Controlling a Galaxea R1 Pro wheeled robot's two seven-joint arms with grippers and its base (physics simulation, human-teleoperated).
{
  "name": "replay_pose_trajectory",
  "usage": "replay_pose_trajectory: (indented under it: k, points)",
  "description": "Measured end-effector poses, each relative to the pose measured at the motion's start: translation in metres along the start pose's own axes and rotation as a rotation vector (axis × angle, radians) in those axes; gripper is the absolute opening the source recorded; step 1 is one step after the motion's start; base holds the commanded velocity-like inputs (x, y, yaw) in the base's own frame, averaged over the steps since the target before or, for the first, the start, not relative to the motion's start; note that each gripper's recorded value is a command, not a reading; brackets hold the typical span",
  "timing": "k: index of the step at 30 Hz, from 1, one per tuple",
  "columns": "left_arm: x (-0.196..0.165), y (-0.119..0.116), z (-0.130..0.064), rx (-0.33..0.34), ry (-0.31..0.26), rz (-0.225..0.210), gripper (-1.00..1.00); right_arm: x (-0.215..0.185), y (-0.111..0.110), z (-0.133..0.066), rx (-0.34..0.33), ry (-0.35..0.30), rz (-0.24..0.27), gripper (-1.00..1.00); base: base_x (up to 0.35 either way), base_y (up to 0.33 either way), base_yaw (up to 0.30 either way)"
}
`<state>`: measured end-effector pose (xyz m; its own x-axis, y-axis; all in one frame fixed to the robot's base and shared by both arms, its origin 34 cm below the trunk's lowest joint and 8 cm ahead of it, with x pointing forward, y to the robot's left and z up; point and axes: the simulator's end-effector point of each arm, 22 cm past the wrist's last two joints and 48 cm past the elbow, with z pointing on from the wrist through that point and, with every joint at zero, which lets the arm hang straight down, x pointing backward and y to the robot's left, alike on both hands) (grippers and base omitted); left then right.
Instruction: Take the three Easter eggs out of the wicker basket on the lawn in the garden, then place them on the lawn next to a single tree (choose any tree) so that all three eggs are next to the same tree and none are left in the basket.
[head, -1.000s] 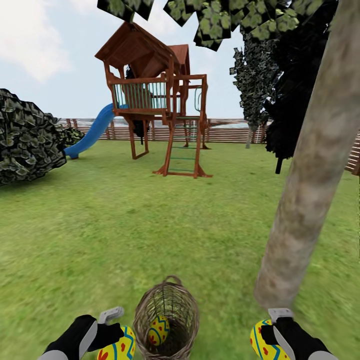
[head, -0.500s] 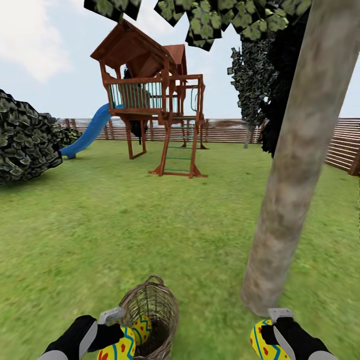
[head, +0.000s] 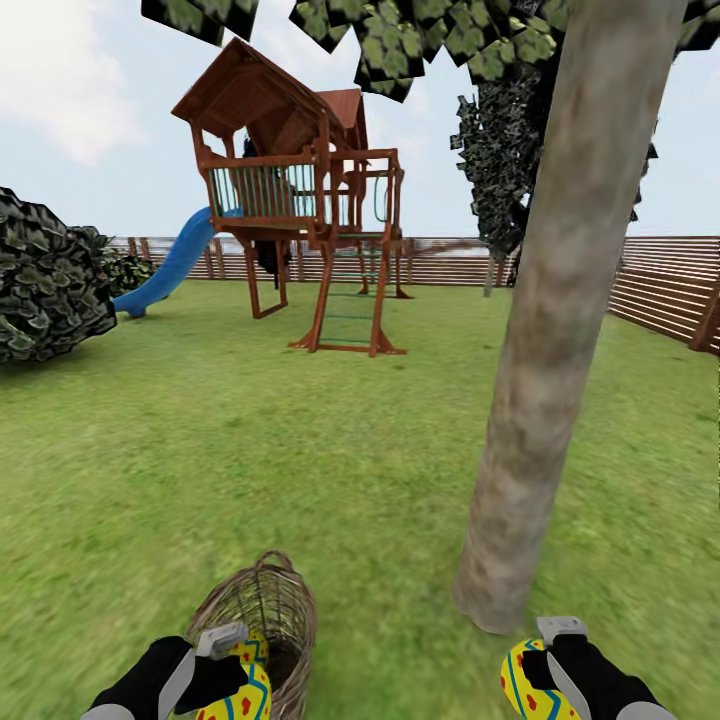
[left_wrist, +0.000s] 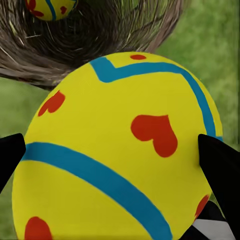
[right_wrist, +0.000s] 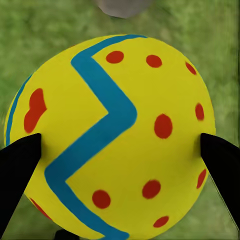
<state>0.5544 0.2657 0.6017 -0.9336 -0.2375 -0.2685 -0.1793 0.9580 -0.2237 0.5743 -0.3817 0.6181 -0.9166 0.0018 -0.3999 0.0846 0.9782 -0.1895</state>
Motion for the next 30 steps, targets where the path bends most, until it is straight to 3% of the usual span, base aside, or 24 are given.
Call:
replay_pose_trajectory:
  k: [30]
  points:
    - [0.0004, 0.0001, 0.0001, 0.000, 0.001, -0.001, -1.00, 0.0000, -0.0002, 0.0000, 0.001, 0.000, 0.000, -1.00, 0.000, -0.330, 0.000]
